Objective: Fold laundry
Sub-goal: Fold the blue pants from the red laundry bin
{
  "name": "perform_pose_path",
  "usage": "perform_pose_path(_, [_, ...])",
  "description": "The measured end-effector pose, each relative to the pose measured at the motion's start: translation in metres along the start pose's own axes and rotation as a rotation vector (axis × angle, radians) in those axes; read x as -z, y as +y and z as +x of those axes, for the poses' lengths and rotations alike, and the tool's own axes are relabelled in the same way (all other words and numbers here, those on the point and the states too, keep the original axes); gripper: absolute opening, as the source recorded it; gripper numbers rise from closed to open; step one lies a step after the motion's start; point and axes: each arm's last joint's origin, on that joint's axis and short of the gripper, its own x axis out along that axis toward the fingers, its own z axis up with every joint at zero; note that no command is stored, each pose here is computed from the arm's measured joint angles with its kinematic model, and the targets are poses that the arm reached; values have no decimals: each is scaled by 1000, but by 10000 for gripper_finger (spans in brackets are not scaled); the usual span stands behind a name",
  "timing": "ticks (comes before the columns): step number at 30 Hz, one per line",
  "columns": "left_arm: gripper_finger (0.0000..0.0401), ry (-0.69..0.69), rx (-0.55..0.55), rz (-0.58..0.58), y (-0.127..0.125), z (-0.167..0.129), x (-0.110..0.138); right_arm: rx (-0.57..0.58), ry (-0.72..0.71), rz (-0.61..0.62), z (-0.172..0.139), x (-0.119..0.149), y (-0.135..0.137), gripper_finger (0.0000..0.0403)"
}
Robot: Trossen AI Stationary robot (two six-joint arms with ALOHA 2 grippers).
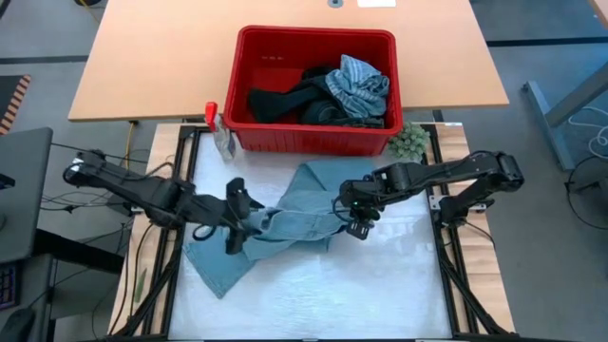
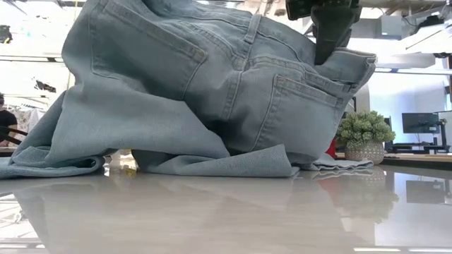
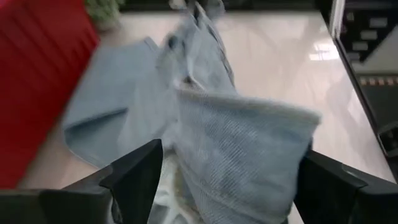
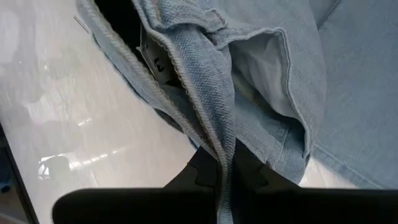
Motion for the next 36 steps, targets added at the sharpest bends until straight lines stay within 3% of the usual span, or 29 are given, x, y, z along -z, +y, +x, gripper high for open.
perform_pose_path(4, [294,16,6,-2,-2,6,1,-2,0,-3,0,0,0,37])
perform_pose_path(7, [260,1,9,-2,-2,3,-4,-2,1,-3,0,0,0,37])
perform_pose_path(10, [194,-34,8,20,-2,-4,-14,-1,1,-3,0,0,0,37])
perform_pose_path(15, [33,-29,27,80,-1,-12,-22,-1,1,-3,0,0,0,39])
perform_pose_path(16, [19,-26,27,88,-1,-13,-22,-2,1,-3,0,0,0,40])
perform_pose_path(23, [5,-48,22,104,5,-34,-28,-105,39,-54,-4,-1,4,85])
perform_pose_path(30, [3,-76,13,95,11,-48,-28,-140,-22,-148,-32,-12,9,210])
perform_pose_path(36, [2,-40,-29,80,13,-49,-24,-127,-111,-149,-38,-19,13,303])
